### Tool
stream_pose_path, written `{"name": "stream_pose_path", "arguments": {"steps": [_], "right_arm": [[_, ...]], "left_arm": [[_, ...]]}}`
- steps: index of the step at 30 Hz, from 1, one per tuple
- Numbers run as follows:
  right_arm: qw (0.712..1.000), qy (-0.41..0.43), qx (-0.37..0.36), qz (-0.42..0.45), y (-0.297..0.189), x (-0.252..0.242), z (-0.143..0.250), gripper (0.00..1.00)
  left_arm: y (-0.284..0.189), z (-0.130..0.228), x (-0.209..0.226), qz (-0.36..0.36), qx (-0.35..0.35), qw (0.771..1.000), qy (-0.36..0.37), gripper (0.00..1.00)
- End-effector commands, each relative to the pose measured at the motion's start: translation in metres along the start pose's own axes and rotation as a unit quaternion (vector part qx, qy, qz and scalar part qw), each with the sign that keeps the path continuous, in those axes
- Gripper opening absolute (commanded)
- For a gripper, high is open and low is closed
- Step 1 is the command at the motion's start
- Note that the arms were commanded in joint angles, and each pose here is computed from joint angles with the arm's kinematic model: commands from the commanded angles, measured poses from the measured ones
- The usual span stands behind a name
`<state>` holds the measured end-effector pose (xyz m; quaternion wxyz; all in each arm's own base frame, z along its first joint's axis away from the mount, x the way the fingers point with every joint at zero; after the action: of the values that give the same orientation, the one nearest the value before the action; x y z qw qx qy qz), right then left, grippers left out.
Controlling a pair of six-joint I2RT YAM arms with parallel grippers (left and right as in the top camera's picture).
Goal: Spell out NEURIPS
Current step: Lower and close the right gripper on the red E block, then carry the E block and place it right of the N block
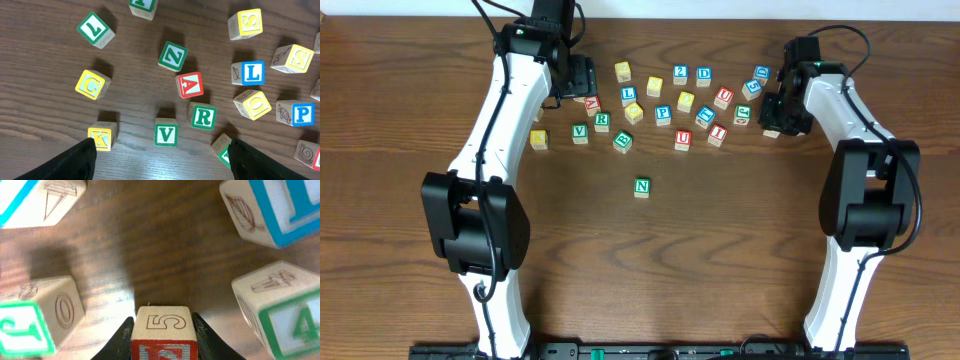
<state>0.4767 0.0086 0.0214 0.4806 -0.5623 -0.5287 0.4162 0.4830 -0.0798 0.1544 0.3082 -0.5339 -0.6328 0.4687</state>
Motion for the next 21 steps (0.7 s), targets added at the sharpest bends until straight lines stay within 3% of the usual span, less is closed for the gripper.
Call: {"name": "stream_pose_path", "arguments": {"steps": [1,9,21], "right_arm": [[0.999,-0.014,-0.045,-0.01,-0.047,0.008,-0.015,0.26],[0.995,-0.051,-0.053,-0.061,-0.096,0.055,0.0,0.22],[0.987,-0.126,-0.002,-0.102,-0.095,0.159,0.054,0.21]], "left_arm": [[0.008,0.003,0.006,-0.013,0.006,1.0,-0.004,0.83],[0.008,-0.004,0.003,-0.007,-0.007,1.0,-0.006,0.83],[0.009,-0.015,0.035,-0.02,-0.009,0.999,-0.046,0.83]]}}
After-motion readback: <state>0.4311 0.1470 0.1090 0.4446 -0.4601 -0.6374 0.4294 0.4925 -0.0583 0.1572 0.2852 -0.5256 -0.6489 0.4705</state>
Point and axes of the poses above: each gripper's point midway between its finger pads, its own y axis out along the fingers, its own x axis along the line the jaws close on, z = x × y, the point moved 1 cm from there along -y, back along the fingers, and after that the axes turned 9 degrees about -y, right-handed, at the moved point
